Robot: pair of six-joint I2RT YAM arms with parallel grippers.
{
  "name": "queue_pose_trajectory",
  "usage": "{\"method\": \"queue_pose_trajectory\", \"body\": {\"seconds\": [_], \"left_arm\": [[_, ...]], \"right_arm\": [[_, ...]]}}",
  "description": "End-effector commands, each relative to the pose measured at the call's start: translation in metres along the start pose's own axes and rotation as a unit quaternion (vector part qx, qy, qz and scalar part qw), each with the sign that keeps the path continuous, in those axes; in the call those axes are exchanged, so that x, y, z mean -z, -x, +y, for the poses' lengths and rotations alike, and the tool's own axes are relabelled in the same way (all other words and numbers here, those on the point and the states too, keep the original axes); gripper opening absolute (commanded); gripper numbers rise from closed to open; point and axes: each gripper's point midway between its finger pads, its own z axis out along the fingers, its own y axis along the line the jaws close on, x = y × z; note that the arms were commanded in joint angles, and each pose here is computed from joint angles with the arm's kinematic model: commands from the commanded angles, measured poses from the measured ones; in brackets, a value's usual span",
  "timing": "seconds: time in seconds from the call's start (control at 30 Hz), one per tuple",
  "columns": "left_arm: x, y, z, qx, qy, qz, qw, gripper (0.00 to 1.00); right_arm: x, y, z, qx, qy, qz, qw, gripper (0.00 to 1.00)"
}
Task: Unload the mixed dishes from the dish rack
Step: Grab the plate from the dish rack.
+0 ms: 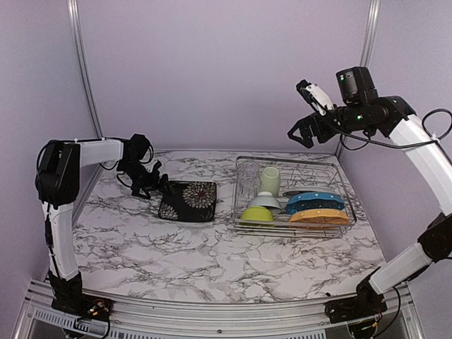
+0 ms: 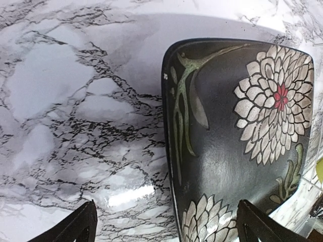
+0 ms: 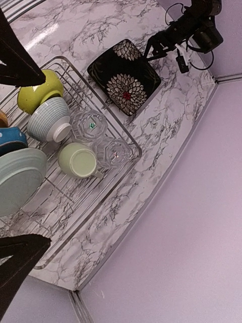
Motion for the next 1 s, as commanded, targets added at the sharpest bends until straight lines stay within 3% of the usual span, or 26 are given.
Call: {"method": "queue_pose_trajectory", "body": {"seconds": [0.0, 0.33, 0.47, 0.97], "left_arm": [[0.034, 0.009, -0.005, -0.023, 0.015, -0.038, 0.999, 0.99], [0.070, 0.016, -0.029, -0.056, 0.005, -0.086, 0.995, 0.99], [0.079, 0.015, -0.035, -0.056, 0.000, -0.099, 0.993, 0.99], [0.091, 0.008, -0.042, -0.055, -0.015, -0.112, 0.992, 0.99]], "right_arm": [[0.022, -0.018, 0.002, 0.067, -0.040, 0.026, 0.997, 0.98], [0.028, -0.057, 0.015, 0.131, -0.066, 0.105, 0.984, 0.96], [0.015, -0.078, 0.019, 0.144, -0.065, 0.163, 0.974, 0.91], [-0.030, -0.105, 0.023, 0.238, -0.136, 0.257, 0.927, 0.87]]}}
